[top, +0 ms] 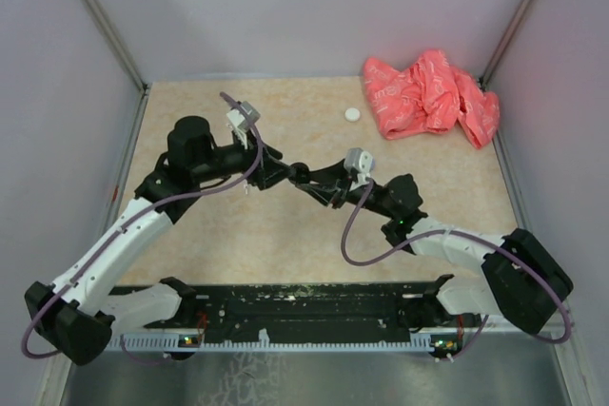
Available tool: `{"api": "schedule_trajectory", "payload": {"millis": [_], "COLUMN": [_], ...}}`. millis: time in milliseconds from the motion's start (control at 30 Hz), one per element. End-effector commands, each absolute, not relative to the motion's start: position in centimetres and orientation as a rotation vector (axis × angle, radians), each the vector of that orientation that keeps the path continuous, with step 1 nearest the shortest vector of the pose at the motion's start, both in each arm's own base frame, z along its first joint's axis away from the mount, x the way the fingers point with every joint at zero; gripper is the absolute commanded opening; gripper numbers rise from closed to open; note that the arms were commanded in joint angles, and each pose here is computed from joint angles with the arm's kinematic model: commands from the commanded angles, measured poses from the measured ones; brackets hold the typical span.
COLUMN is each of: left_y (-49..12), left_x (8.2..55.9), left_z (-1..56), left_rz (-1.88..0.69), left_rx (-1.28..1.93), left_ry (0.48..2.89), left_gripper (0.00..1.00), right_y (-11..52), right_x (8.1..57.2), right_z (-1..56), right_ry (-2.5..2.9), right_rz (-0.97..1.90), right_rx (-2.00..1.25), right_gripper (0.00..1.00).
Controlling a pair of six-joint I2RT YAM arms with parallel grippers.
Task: Insert the wireless bluetooth earbuds into the charging case
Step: Close the charging case.
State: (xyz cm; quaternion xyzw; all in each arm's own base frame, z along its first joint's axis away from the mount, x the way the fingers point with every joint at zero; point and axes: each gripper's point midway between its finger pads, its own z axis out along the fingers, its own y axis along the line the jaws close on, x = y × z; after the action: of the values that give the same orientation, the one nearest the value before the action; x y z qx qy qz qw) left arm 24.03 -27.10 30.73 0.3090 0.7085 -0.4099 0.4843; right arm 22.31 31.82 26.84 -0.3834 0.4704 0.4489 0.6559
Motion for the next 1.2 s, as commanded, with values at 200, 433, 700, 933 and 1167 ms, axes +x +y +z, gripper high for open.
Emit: {"api": "schedule_trajectory", "payload": {"millis": [200, 433, 700, 933, 1167], "left_y": [-27.7, -28.5, -28.2, -27.7, -24.1], "left_x": [21.8, 20.1, 18.7, 19.4, 25.8], "left_z": [31.2, 31.9, 33.3, 33.2, 30.0], "left_rz": [-1.314, -1.455, -1.486, -1.414, -1.007], "left_rx": [0.813, 0.871, 0.926, 0.900, 0.656], "left_ry": [1.685, 1.614, 1.525, 1.535, 1.777], "left_gripper": [0.71, 0.71, 0.69, 0.69, 0.72], "right_y": [31.6, 32.1, 32.3, 32.5, 32.0], "right_x": [20.7, 20.7, 22.2, 22.9, 25.7], "right_z": [30.5, 30.6, 28.6, 26.8, 23.3], "right_ry": [0.904, 0.906, 1.021, 1.121, 1.402], "right_rz": [1.138, 1.180, 1.208, 1.230, 1.192], "right_rx": [-0.839, -0.832, -0.799, -0.803, -0.709], "right_gripper": [0.00, 0.00, 0.00, 0.00, 0.00]}}
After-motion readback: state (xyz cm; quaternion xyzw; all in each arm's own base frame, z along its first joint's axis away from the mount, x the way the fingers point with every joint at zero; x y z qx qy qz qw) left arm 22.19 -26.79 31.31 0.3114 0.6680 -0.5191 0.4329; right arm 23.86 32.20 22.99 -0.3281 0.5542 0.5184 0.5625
